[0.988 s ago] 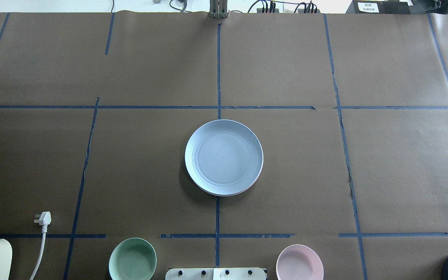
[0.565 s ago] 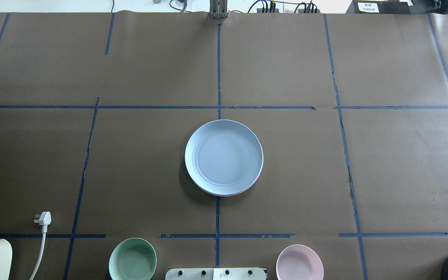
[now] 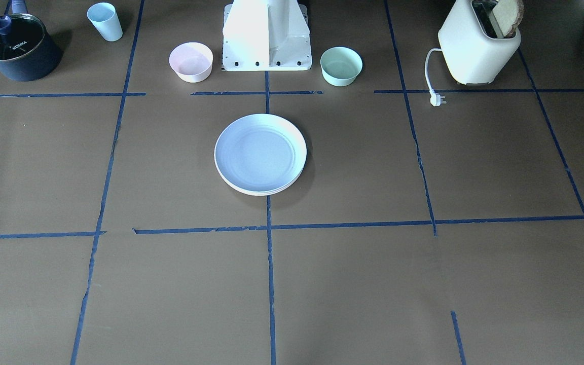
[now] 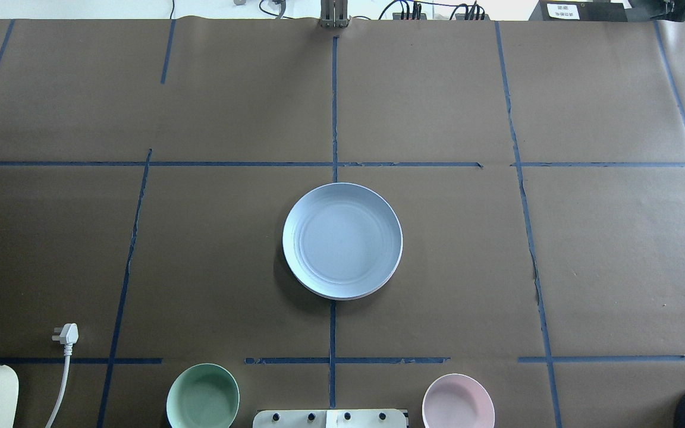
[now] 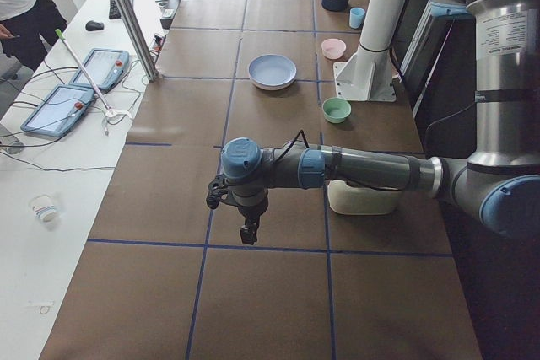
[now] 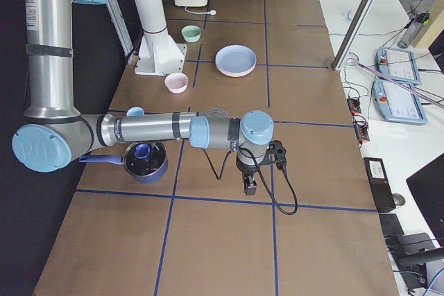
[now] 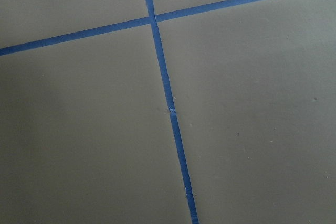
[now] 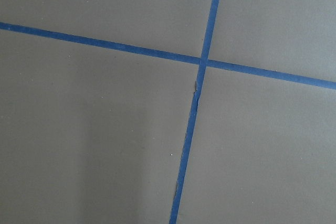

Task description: Stack three plates with pink and blue

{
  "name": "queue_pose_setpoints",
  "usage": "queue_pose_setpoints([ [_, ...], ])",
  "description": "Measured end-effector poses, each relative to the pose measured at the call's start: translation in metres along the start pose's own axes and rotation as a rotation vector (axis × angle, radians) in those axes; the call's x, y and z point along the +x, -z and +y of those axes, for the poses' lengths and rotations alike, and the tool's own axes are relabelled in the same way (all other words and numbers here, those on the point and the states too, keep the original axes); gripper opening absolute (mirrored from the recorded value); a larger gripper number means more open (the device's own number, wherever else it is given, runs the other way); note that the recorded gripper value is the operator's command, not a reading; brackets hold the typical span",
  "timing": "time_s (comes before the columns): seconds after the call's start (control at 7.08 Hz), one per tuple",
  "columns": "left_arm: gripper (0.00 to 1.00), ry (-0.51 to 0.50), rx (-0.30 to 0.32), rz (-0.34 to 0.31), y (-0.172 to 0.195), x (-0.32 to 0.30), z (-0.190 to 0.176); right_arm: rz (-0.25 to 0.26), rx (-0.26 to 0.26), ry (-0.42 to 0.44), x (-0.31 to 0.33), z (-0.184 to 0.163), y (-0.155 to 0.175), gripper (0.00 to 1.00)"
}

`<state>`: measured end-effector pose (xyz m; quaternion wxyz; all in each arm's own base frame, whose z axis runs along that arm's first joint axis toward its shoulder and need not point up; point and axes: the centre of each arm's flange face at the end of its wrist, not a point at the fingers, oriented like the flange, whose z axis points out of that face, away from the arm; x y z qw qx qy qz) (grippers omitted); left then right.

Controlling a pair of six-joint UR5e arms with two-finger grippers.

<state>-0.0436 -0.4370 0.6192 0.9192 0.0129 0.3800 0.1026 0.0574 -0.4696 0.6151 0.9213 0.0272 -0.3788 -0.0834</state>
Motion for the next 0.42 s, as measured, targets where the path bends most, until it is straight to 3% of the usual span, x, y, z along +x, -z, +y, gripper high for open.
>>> queue_pose_setpoints([
  [0.42, 1.0, 0.001, -0.003, 0.0, 0.0003, 0.0002, 0.0027, -0.001, 0.0, 0.0, 0.0003, 0.0014, -0.0006, 1.0],
])
